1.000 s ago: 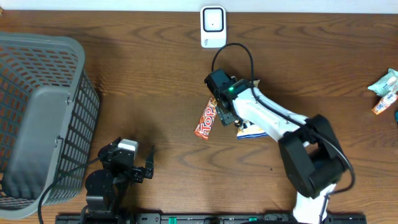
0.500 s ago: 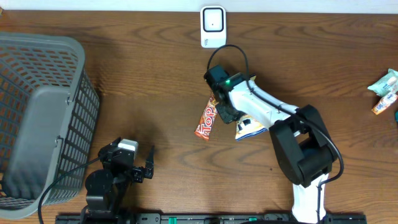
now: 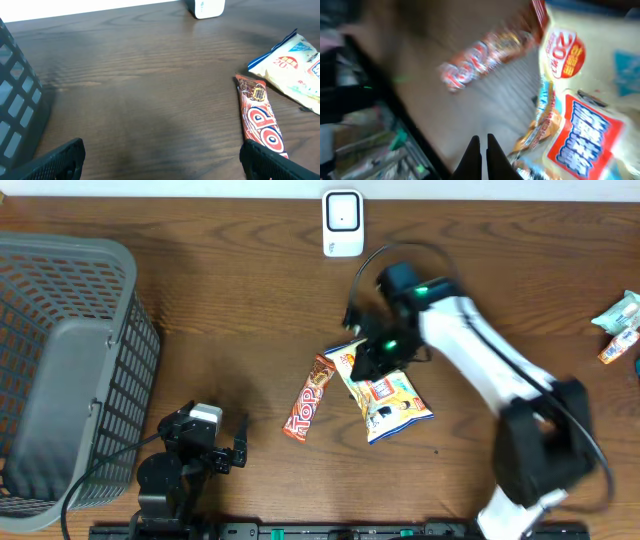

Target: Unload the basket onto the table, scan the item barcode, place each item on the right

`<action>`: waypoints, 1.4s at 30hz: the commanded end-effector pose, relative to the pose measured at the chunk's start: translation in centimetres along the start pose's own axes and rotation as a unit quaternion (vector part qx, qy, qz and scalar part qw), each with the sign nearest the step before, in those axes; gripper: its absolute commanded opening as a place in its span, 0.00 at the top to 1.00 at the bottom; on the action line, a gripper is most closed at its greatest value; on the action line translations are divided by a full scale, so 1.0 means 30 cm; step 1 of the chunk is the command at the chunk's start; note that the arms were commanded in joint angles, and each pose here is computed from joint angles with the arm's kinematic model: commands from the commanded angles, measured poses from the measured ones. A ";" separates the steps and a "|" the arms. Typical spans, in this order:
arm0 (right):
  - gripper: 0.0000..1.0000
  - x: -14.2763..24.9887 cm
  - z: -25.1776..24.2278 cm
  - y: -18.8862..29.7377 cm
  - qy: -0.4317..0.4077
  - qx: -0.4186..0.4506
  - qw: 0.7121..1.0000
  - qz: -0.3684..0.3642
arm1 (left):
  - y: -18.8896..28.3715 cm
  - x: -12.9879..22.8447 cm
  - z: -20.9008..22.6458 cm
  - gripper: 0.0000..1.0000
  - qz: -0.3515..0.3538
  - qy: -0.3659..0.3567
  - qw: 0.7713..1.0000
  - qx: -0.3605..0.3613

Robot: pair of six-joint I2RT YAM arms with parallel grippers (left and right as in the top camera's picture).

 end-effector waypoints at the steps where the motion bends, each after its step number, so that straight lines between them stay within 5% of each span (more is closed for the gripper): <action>1: 0.99 -0.001 -0.025 0.042 -0.007 0.030 0.999 -0.012 | -0.006 0.029 -0.003 0.02 0.014 -0.005 1.000 0.002; 2: 0.95 0.013 -0.054 0.033 -0.023 0.064 0.998 0.000 | -0.006 0.028 -0.003 0.02 0.014 -0.005 1.000 0.002; 3: 0.80 0.030 -0.063 0.023 -0.027 0.084 0.996 0.013 | -0.006 0.029 -0.003 0.02 0.014 -0.005 1.000 0.002; 6: 0.27 0.055 -0.019 -0.024 0.002 0.110 0.993 0.045 | -0.006 0.028 -0.003 0.02 0.014 -0.005 1.000 0.002; 7: 0.01 0.068 -0.042 -0.045 0.009 0.184 0.981 0.062 | -0.006 0.028 -0.003 0.02 0.014 -0.005 1.000 0.002; 11: 0.01 0.105 -0.093 -0.074 -0.022 0.331 0.941 0.068 | -0.006 0.028 -0.003 0.02 0.014 -0.005 1.000 0.002; 19: 0.01 0.110 -0.175 -0.158 -0.020 0.396 0.918 0.021 | -0.006 0.028 -0.003 0.02 0.014 -0.005 1.000 0.002; 31: 0.08 0.172 -0.279 -0.330 -0.029 0.413 0.907 0.078 | -0.006 0.028 -0.003 0.02 0.014 -0.005 1.000 0.002; 33: 0.21 0.206 -0.320 -0.378 -0.039 0.418 0.901 0.107 | -0.006 0.028 -0.003 0.01 0.014 -0.005 1.000 0.002; 38: 0.94 0.310 -0.373 -0.460 -0.072 0.410 0.891 0.180 | -0.006 0.028 -0.003 0.02 0.014 -0.005 1.000 0.002; 42: 0.99 0.271 -0.260 -0.431 -0.067 0.322 0.925 0.189 | -0.006 0.028 -0.003 0.02 0.014 -0.005 1.000 0.002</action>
Point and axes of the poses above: each gripper's point midway between its finger pads, its own y axis back along the fingers, its own z axis along the line the jaws close on, x = y × z, the point moved 3 cm from there along y, back along the fingers, and after that the axes turned 3 degrees about -y, right-handed, at the moved point
